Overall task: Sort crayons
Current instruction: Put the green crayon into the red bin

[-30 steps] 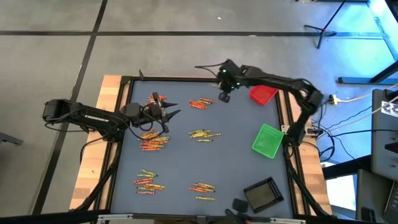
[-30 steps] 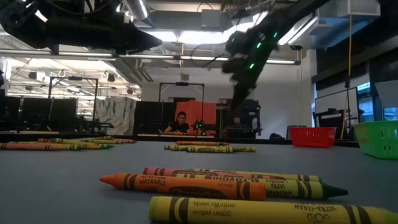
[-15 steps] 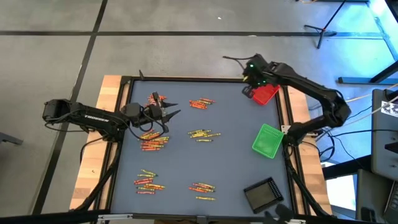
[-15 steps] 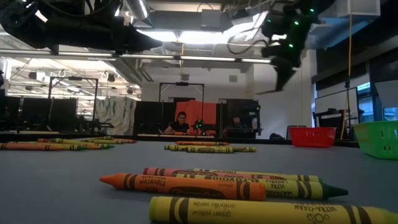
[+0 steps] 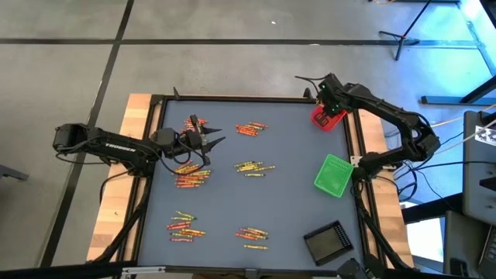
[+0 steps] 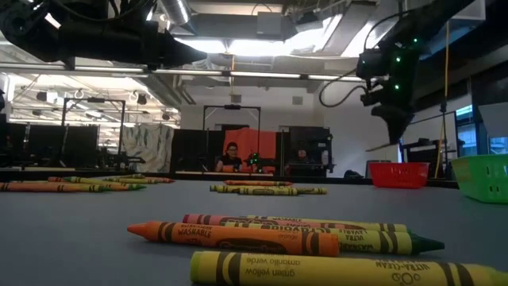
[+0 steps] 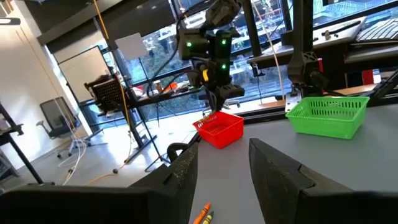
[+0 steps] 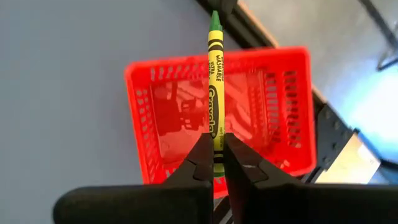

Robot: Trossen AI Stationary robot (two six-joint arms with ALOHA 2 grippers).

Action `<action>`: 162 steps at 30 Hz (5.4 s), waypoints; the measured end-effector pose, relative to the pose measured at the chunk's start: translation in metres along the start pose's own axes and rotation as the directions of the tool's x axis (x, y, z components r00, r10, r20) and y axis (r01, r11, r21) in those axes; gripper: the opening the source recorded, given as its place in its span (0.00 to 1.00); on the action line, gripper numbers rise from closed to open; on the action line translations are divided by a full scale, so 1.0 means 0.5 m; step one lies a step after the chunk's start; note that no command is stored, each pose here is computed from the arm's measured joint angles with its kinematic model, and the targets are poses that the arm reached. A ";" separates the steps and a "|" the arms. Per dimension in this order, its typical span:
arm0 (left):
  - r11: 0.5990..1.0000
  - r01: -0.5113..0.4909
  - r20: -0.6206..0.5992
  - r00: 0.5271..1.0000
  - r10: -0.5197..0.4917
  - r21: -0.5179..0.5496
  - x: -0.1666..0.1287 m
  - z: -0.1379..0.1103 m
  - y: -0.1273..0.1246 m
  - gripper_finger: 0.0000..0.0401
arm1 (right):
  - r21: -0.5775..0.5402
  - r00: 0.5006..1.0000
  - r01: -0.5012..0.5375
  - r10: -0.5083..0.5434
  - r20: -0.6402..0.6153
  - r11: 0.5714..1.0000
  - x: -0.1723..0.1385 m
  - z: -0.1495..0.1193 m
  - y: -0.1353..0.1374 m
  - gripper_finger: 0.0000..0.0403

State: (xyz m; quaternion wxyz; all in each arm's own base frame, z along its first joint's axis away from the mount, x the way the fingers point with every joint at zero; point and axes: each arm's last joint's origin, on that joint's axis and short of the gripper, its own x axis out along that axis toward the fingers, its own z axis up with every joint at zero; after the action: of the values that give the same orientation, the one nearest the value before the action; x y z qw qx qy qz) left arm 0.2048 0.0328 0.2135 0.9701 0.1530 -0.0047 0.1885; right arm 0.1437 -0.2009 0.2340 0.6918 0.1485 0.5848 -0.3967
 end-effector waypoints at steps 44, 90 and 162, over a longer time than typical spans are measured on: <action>1.000 0.002 0.011 1.000 -0.001 -0.022 0.000 0.002 0.000 0.32 | -0.238 0.730 -0.362 0.433 0.529 0.901 -0.057 0.115 0.110 0.44; 0.997 0.000 0.016 1.000 0.002 -0.076 0.000 0.003 0.001 0.32 | -0.536 0.873 -0.305 0.457 0.174 0.787 0.167 0.235 0.393 0.21; 0.997 -0.005 0.014 1.000 0.006 -0.075 0.000 0.003 0.001 0.32 | -0.522 0.873 -0.346 0.471 0.126 0.780 0.173 0.221 0.392 0.22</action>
State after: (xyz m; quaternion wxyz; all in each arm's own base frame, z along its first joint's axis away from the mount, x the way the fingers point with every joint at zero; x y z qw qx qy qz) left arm 0.2047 0.0328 0.2150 0.9746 0.1179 -0.0192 0.1896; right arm 0.3620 -0.1815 0.1333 0.8441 0.0439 0.5265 -0.0921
